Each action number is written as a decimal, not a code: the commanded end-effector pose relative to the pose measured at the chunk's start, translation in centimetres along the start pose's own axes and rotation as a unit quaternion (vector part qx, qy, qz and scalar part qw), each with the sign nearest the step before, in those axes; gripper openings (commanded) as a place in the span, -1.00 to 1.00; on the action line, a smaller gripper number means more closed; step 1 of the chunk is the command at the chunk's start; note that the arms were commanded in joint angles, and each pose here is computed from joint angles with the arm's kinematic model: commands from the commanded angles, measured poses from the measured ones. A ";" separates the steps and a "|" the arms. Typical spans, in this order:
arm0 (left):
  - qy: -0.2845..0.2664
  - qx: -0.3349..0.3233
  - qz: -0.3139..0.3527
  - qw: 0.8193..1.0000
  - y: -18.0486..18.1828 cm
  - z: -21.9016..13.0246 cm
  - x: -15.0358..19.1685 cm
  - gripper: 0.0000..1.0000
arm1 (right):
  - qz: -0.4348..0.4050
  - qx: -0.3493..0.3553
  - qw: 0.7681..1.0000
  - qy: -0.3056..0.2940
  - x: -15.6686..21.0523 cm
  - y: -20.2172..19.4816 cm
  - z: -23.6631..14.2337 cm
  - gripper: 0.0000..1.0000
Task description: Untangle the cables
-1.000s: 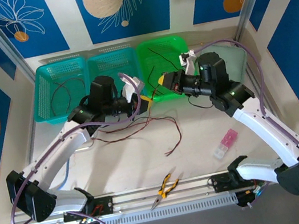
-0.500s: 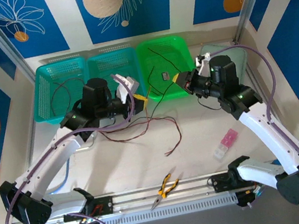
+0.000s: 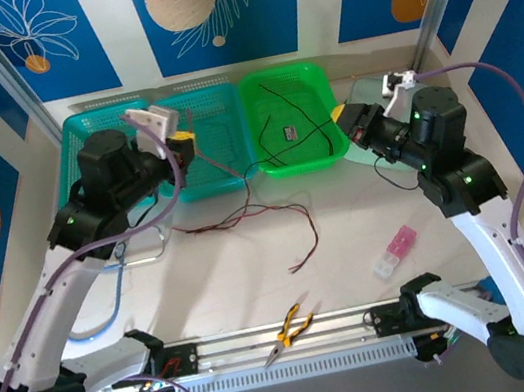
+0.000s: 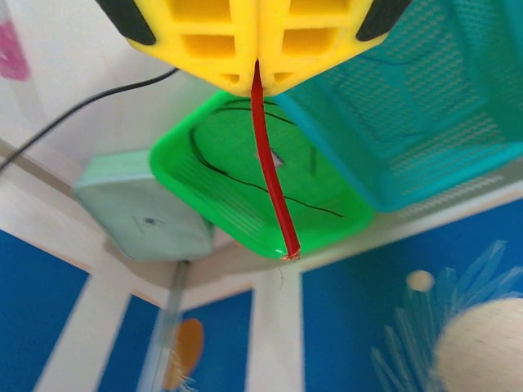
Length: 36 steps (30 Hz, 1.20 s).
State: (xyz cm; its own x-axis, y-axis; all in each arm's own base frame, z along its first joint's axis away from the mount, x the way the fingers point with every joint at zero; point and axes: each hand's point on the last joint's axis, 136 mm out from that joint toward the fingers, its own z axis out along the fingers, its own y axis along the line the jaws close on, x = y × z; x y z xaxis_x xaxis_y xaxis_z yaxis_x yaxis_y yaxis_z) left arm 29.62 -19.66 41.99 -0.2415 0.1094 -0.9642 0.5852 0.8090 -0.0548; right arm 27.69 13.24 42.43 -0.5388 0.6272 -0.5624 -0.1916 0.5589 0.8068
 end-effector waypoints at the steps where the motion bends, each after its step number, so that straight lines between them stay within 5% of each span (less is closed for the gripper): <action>1: -0.010 -0.086 -0.005 0.996 3.1 -2.3 -0.3 -1.00 | -0.037 0.018 0.998 -0.052 -2.3 0.5 -2.0 -1.00; 9: -0.004 -0.163 0.001 0.987 6.3 -5.6 -0.1 -1.00 | -0.099 0.050 0.982 -0.152 -7.2 1.9 -5.6 -1.00; 17: 0.029 -0.207 -0.005 0.978 8.2 -8.0 1.7 -1.00 | -0.168 0.099 0.943 -0.270 -12.6 3.6 -10.8 -1.00; 36: 0.164 -0.309 -0.097 0.932 10.9 -11.0 17.3 -1.00 | -0.236 0.143 0.860 -0.429 -21.9 8.1 -16.5 -1.00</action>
State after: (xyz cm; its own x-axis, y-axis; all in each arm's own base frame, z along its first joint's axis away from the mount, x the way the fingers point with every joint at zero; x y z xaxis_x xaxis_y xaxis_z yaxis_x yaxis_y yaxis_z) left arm 23.67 -4.59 29.36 -0.5459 0.0613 -0.8356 0.0802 0.9966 0.0207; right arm 26.67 -3.41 60.34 0.2239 0.4594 -0.8596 0.0226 0.8793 0.4758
